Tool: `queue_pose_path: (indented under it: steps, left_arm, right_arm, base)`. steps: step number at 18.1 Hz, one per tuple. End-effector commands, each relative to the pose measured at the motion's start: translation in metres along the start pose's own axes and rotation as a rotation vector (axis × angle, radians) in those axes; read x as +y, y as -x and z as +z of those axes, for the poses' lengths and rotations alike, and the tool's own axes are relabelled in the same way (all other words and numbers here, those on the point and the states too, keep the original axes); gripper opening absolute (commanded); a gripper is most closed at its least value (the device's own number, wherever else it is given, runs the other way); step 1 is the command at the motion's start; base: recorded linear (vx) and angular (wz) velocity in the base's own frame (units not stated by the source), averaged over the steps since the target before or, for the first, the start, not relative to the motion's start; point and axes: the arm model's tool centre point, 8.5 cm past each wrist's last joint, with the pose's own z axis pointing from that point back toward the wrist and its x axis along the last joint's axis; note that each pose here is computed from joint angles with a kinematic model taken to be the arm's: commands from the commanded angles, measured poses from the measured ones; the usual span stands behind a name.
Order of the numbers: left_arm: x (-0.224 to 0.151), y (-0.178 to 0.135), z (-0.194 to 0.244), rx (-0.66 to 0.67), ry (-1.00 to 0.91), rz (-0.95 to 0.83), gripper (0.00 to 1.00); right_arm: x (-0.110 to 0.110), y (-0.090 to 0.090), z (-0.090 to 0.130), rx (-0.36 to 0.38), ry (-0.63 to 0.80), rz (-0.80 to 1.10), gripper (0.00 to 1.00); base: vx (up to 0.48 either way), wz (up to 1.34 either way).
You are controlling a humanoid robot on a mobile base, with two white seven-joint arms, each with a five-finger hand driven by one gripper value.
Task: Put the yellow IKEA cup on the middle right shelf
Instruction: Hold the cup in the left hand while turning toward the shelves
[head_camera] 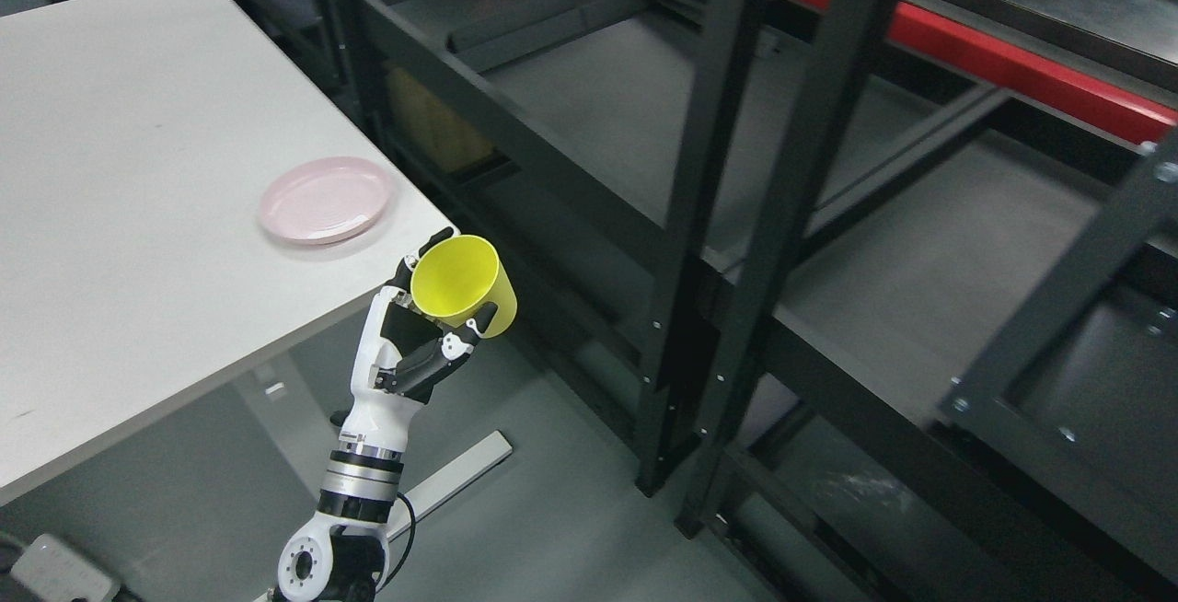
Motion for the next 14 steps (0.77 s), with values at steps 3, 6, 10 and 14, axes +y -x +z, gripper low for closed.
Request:
queue_pose_path:
  steps: [3, 6, 10, 14]
  left_arm:
    - [-0.023, 0.002, -0.003, 0.003, 0.079, 0.006, 0.01]
    - [-0.042, 0.008, -0.003, 0.008, 0.130, 0.024, 0.01]
    - [-0.070, 0.008, -0.005, -0.017, 0.207, 0.046, 0.01]
    - [-0.085, 0.002, -0.005, -0.068, 0.255, 0.054, 0.01]
  right_arm:
    - [-0.010, 0.009, -0.001, 0.015, 0.013, -0.003, 0.99]
    - [-0.010, 0.009, -0.001, 0.015, 0.013, -0.003, 0.99]
    - [-0.010, 0.009, -0.001, 0.015, 0.013, -0.003, 0.99]
    - [-0.010, 0.009, -0.001, 0.015, 0.013, -0.003, 0.99]
  base:
    - [-0.197, -1.01]
    - [-0.183, -1.12]
    - [-0.094, -1.03]
    - [-0.027, -0.77]
